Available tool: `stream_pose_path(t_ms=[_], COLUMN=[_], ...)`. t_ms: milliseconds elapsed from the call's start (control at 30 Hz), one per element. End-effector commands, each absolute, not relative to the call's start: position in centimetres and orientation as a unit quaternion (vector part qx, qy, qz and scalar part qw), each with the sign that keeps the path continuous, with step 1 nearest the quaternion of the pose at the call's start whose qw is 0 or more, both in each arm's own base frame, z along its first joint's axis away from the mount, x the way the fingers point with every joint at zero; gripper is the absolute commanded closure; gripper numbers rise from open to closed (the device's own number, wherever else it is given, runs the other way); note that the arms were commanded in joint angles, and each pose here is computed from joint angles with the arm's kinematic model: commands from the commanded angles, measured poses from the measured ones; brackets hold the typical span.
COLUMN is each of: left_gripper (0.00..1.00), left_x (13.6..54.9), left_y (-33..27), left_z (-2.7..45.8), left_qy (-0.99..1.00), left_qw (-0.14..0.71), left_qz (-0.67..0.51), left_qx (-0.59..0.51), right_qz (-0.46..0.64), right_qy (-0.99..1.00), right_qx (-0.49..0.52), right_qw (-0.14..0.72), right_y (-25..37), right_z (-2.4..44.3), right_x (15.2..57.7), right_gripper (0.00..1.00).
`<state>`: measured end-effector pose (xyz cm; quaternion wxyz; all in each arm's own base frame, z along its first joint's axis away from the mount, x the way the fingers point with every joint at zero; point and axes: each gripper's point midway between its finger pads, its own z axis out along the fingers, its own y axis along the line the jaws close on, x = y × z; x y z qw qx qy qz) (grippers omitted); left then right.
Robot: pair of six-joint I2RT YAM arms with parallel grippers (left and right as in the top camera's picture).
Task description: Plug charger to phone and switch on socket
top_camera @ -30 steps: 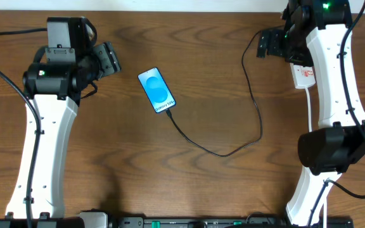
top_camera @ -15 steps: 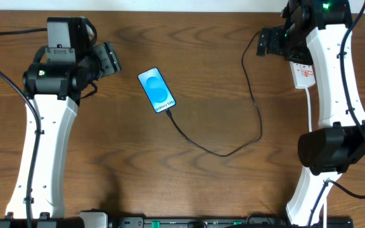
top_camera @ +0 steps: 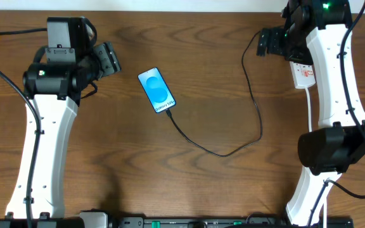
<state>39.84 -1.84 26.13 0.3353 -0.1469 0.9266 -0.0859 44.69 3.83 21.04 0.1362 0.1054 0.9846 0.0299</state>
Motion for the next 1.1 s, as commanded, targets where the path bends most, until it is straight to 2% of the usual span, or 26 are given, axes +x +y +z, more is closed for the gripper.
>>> stream_pose_path(t_ms=[0, 333, 500, 600, 700, 733, 800, 833, 867, 967, 1067], left_gripper=[0.27, 0.27, 0.27, 0.27, 0.27, 0.27, 0.27, 0.27, 0.27, 0.27, 0.27], left_x=[40.0, 39.9, 38.0, 37.0, 36.5, 36.2, 35.6, 35.1, 34.5, 32.8, 30.9], left_y=[-1.4, -1.4, -1.0, -1.2, -1.6, -1.7, -2.0, -2.0, -2.0, -2.0, -1.6], left_z=[25.7, 25.7, 25.7, 26.1, 26.8, 27.0, 27.3, 27.5, 27.7, 28.2, 28.6], left_qy=[0.928, 0.929, 0.933, 0.927, 0.904, 0.893, 0.874, 0.861, 0.847, 0.805, 0.758], left_qw=[0.332, 0.329, 0.319, 0.339, 0.397, 0.422, 0.462, 0.487, 0.51, 0.573, 0.631], left_qz=[-0.077, -0.076, -0.062, -0.065, -0.068, -0.068, -0.07, -0.07, -0.069, -0.077, -0.092], left_qx=[-0.149, -0.149, -0.153, -0.149, -0.142, -0.139, -0.134, -0.133, -0.133, -0.133, -0.135], right_qz=[0.028, 0.028, 0.028, 0.028, 0.028, 0.028, 0.028, 0.027, 0.027, 0.027, 0.032], right_qy=[0.982, 0.982, 0.982, 0.982, 0.982, 0.982, 0.983, 0.983, 0.983, 0.982, 0.976], right_qx=[0.108, 0.108, 0.108, 0.108, 0.108, 0.108, 0.108, 0.108, 0.108, 0.114, 0.118], right_qw=[0.15, 0.15, 0.15, 0.15, 0.15, 0.15, 0.148, 0.146, 0.146, 0.149, 0.181], right_y=[3.5, 3.5, 3.5, 3.5, 3.5, 3.5, 3.5, 3.5, 3.5, 2.9, 2.4], right_z=[22.2, 22.2, 22.2, 22.2, 22.2, 22.2, 22.1, 22.1, 22.2, 23.2, 25.9], right_x=[44.4, 44.4, 44.4, 44.4, 44.4, 44.4, 44.3, 44.2, 44.1, 43.4, 42.5], right_gripper=[0.01, 0.01, 0.01, 0.01, 0.01, 0.03, 0.47, 0.6, 0.51, 0.01, 0.01])
